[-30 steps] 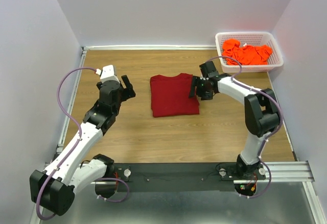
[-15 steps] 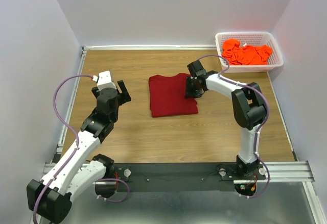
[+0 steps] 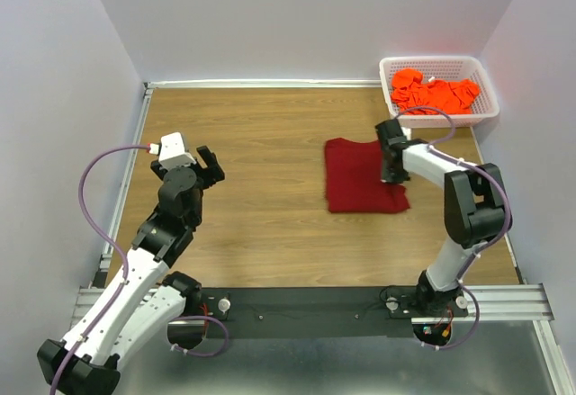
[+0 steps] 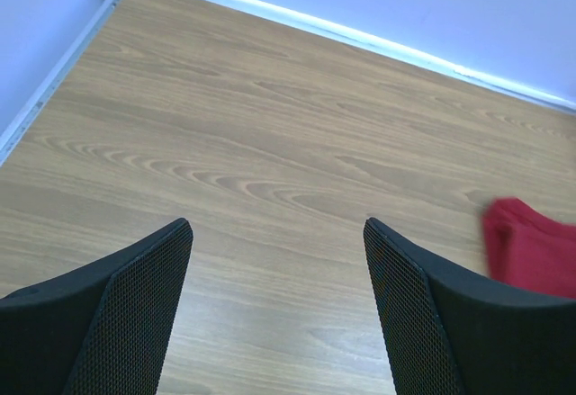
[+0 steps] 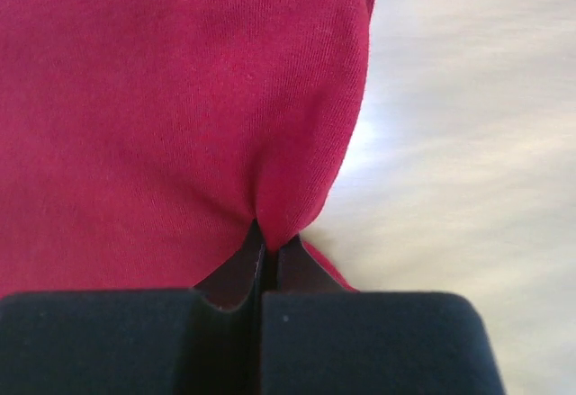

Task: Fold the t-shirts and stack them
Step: Neatly place the folded tshirt to the corner

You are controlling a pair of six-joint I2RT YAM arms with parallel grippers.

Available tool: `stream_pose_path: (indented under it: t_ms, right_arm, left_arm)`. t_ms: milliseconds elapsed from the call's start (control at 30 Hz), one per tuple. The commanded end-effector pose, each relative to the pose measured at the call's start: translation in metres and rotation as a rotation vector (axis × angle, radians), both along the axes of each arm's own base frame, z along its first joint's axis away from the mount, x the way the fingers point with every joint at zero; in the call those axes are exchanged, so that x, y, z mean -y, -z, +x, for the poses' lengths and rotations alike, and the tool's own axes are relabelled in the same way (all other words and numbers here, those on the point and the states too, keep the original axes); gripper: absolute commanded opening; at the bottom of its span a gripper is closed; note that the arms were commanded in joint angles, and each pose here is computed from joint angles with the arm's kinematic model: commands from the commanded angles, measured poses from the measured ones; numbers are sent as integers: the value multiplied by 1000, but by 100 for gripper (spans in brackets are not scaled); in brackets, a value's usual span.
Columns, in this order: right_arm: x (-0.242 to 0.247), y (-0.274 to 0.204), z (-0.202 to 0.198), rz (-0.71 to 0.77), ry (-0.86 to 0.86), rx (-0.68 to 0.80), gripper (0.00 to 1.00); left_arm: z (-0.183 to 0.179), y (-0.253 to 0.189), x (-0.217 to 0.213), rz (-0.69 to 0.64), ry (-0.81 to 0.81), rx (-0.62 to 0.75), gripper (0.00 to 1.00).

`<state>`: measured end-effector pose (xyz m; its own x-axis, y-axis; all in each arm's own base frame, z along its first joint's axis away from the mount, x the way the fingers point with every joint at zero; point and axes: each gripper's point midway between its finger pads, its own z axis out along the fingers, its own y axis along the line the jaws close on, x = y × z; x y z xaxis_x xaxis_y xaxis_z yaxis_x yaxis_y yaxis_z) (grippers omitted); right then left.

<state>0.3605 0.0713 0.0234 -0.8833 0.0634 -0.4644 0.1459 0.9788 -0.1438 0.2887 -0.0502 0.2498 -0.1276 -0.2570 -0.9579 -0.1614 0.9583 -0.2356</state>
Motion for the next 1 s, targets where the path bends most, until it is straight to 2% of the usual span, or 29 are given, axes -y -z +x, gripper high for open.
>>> stream_pose_path:
  t_ms: [0,67,133,200,300,400,633,967]
  right_arm:
    - [117,1,-52,-395,58,-205,1]
    - [149,-13,-46,-515,89,-220,1]
    - [174,-16,-42,-517,177,-219,1]
    - [206,-27,-36,-585,273,-208,1]
    - [235,-23,-32,-685,321,-255,1]
    - [265,-31,-15,-734,412,-230,1]
    - [298,-30,10,-799,480,-225,1]
    - [318,-26,58,-845,430,-212,1]
  left_arm:
    - [-4,-5,-14,2,-69,35,85]
    - [-4,-5,-15,-1,-79,38,85]
    - [-4,-3,-16,3,-85,29,86]
    - [-3,-1,-17,5,-98,24,87]
    - [-3,2,-20,13,-113,13,88]
    - [-2,7,-25,26,-150,-4,88]
    - [4,21,-28,53,-176,-53,88]
    - [10,32,-29,71,-192,-93,88]
